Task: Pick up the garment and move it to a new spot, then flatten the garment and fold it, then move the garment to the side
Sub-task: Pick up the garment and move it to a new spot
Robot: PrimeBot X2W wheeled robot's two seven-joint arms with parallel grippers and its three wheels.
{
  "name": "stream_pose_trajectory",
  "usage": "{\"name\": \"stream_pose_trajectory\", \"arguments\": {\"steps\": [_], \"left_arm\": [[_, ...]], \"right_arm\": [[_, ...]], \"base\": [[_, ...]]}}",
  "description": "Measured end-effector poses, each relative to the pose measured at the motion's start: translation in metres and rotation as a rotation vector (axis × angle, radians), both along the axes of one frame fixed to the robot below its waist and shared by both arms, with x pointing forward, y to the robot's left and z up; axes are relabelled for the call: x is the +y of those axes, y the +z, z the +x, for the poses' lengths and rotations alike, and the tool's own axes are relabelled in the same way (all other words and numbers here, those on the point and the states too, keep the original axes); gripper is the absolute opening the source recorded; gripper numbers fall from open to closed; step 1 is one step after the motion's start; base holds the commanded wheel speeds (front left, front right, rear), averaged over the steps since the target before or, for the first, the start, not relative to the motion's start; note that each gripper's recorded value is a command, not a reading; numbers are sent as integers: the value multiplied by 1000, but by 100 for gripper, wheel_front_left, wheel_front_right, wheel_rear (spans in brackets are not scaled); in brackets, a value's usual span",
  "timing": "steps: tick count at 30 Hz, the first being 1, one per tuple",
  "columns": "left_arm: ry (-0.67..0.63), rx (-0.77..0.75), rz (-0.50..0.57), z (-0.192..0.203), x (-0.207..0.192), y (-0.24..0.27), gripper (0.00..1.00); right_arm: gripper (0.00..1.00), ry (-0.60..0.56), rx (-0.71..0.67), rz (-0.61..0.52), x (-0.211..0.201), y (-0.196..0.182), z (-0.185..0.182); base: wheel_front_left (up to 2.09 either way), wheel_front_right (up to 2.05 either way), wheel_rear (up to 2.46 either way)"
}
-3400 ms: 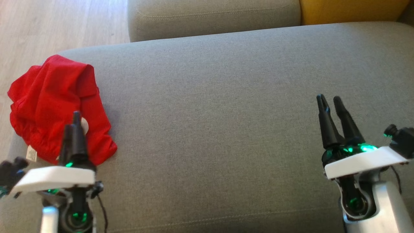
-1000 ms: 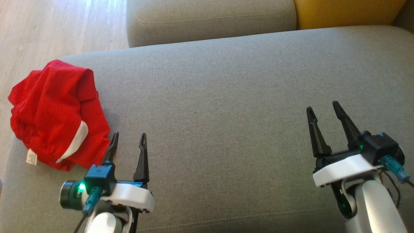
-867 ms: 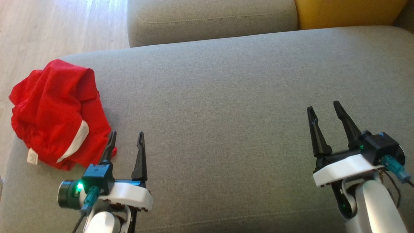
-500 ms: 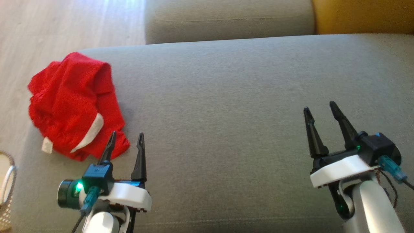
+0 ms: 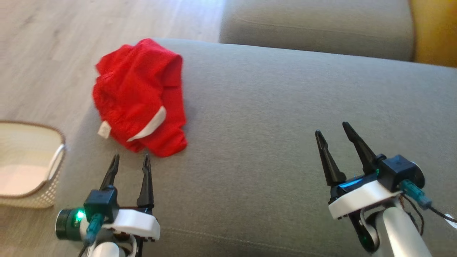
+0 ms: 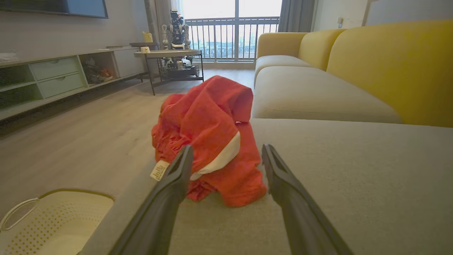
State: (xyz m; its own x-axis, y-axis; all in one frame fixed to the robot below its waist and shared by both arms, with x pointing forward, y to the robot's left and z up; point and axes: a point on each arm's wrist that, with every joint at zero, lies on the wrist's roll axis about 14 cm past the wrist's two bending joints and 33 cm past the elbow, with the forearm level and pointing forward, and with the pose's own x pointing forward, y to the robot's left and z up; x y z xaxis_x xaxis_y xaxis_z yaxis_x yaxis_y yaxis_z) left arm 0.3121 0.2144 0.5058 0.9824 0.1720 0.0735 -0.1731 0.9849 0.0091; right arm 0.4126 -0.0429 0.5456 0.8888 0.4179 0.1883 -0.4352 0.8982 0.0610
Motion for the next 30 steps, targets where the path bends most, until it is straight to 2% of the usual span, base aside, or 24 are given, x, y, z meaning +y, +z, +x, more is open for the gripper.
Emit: {"name": "stream_pose_trajectory", "arguments": {"steps": [12, 24, 30], "left_arm": [[137, 5, -2, -39, 35, -4, 100], [146, 9, 5, -39, 40, -4, 100], [172, 2, -15, -32, 53, -1, 100]], "right_arm": [[100, 160, 5, 16, 57, 2, -7], [100, 162, 12, 15, 57, -1, -8], [100, 129, 31, 16, 45, -9, -2]], "base": [[0, 0, 0], [0, 0, 0], [0, 0, 0]]}}
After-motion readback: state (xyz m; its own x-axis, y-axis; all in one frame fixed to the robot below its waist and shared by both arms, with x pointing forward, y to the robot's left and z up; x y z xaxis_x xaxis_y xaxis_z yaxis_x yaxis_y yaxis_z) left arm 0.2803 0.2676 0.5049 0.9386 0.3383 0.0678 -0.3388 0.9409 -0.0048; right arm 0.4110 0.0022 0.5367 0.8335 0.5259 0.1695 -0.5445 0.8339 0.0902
